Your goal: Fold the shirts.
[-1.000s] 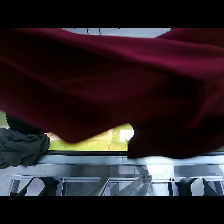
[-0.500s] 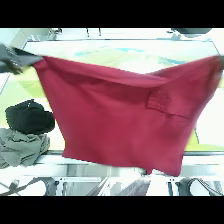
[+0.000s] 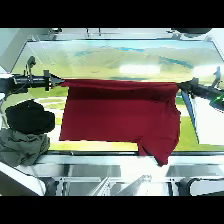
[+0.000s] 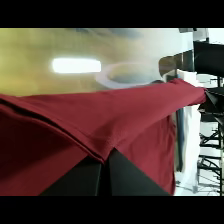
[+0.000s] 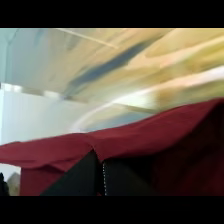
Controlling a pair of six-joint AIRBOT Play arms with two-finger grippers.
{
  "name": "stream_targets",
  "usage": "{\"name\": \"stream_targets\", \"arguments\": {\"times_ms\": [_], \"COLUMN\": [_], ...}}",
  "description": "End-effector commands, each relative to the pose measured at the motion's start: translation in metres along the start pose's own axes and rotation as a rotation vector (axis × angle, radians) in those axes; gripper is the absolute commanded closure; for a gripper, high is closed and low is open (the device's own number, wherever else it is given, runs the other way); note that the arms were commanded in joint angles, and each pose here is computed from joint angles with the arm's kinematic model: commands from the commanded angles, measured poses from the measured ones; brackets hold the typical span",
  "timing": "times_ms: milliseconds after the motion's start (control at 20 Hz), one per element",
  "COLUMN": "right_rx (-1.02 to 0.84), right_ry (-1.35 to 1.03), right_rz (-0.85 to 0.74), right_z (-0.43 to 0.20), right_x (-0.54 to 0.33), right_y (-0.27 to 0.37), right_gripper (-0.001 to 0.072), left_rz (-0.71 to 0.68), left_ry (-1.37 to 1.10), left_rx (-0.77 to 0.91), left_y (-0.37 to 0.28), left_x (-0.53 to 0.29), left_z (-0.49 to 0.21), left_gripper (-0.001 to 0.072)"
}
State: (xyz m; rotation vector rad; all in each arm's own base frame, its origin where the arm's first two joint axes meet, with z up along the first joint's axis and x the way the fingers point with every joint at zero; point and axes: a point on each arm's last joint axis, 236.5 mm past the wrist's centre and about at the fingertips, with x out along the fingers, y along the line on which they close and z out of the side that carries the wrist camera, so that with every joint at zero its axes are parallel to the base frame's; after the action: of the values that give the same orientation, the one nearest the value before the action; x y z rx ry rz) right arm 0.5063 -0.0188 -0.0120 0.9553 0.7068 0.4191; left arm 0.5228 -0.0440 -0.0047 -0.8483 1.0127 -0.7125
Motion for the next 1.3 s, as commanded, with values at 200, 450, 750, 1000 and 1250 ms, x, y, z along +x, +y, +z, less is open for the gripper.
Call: {"name": "stream_targets", "arguments": {"times_ms": [200, 450, 750, 1000, 1250], "right_rx": [-0.04, -0.087, -0.127, -0.137, -0.154], "right_ry": [-0.066, 0.063, 0.166, 0.191, 0.255], "right_rz": [0.044, -0.058, -0.145, -0.167, -0.205], "right_z": [0.043, 0.015, -0.008, -0.013, -0.03], "right_x": [0.029, 0.027, 0.022, 0.022, 0.025], "right_y": [-0.014, -0.038, -0.061, -0.067, -0.077], "right_gripper": [0.0694, 0.0694, 0.0695, 0.0694, 0.0694], "left_rz": [0.015, 0.128, 0.344, 0.404, 0.411], "left_ry": [-0.035, 0.027, 0.172, 0.161, 0.147], "left_rx": [0.119, 0.174, 0.254, 0.3, 0.303], "left_y": [0.026, 0.051, 0.094, 0.1, 0.101], "left_x": [0.023, 0.032, 0.038, 0.048, 0.048], "left_z": [0.048, 0.041, 0.015, 0.021, 0.025], "left_gripper": [0.0691, 0.0691, 0.0691, 0.0691, 0.0691]}}
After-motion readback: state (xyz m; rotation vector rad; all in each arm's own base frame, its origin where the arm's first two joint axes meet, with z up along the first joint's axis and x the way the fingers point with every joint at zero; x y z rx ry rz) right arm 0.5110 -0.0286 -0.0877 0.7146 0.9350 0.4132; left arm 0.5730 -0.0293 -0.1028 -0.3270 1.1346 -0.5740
